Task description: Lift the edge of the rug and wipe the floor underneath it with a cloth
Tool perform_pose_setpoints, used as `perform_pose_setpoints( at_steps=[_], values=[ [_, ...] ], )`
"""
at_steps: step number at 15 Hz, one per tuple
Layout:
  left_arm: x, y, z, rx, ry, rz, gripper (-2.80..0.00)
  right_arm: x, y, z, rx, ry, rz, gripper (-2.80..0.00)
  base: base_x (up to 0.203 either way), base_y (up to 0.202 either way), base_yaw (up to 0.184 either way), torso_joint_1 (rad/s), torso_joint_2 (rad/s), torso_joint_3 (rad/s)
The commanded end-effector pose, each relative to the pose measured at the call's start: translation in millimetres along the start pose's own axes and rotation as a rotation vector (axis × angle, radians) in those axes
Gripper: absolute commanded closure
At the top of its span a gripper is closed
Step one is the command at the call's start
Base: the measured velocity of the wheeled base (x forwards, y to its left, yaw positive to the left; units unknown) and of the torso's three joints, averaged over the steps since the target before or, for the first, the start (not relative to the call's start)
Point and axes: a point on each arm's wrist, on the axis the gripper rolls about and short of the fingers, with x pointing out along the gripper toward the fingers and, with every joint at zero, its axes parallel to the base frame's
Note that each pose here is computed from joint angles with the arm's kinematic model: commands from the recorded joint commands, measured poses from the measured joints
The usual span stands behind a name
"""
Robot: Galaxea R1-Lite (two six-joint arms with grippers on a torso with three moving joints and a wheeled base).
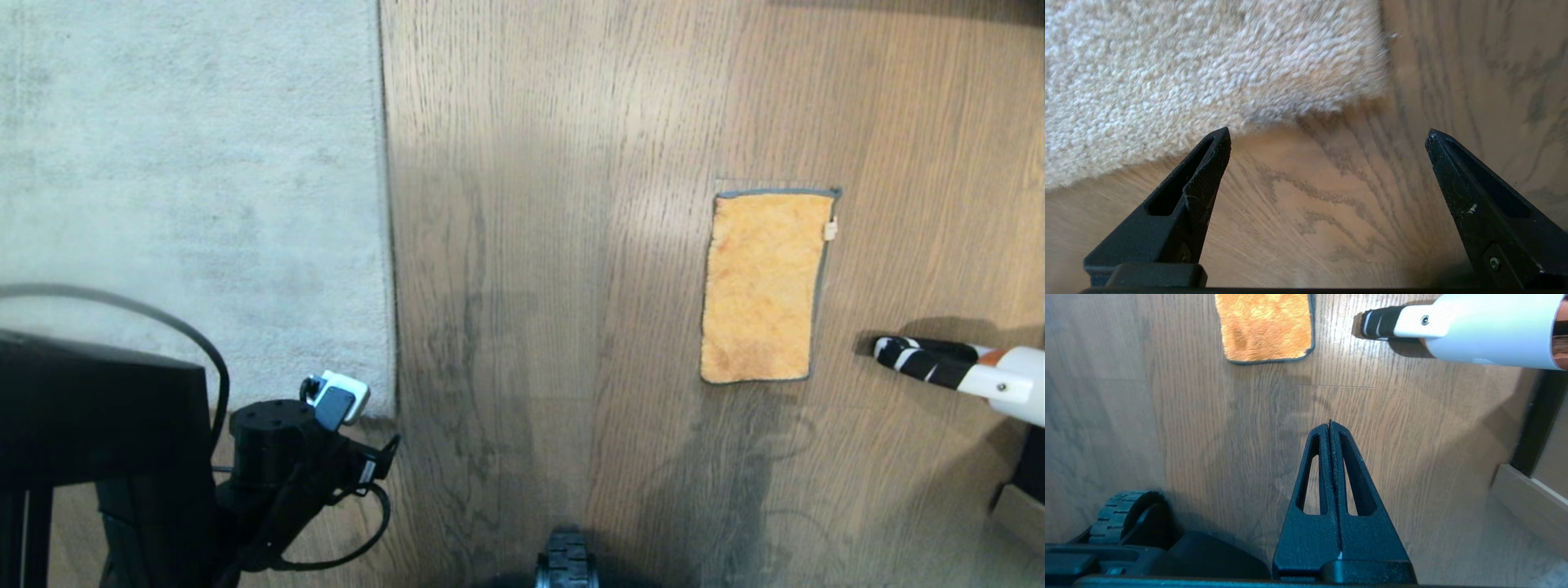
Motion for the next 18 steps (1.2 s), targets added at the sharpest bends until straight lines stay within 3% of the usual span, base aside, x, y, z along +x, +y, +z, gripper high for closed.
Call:
perform_pose_setpoints(
  at_steps=[1,11,18],
  values=[
    [4,3.6,-5,0.012,0.017,0.02,-2.8,0,0,0,0.0,0.0,0.0,0.0,0.0,0.0,0.0,0.0,0.0,0.0],
    [32,13.1,5,-0.026,-0.045,0.075,-2.8,0,0,0,0.0,-0.001,0.0,0.0,0.0,0.0,0.0,0.0,0.0,0.0],
    [33,4.0,10,-0.039,-0.07,0.045,-2.8,0,0,0,0.0,-0.001,0.0,0.0,0.0,0.0,0.0,0.0,0.0,0.0]
  ],
)
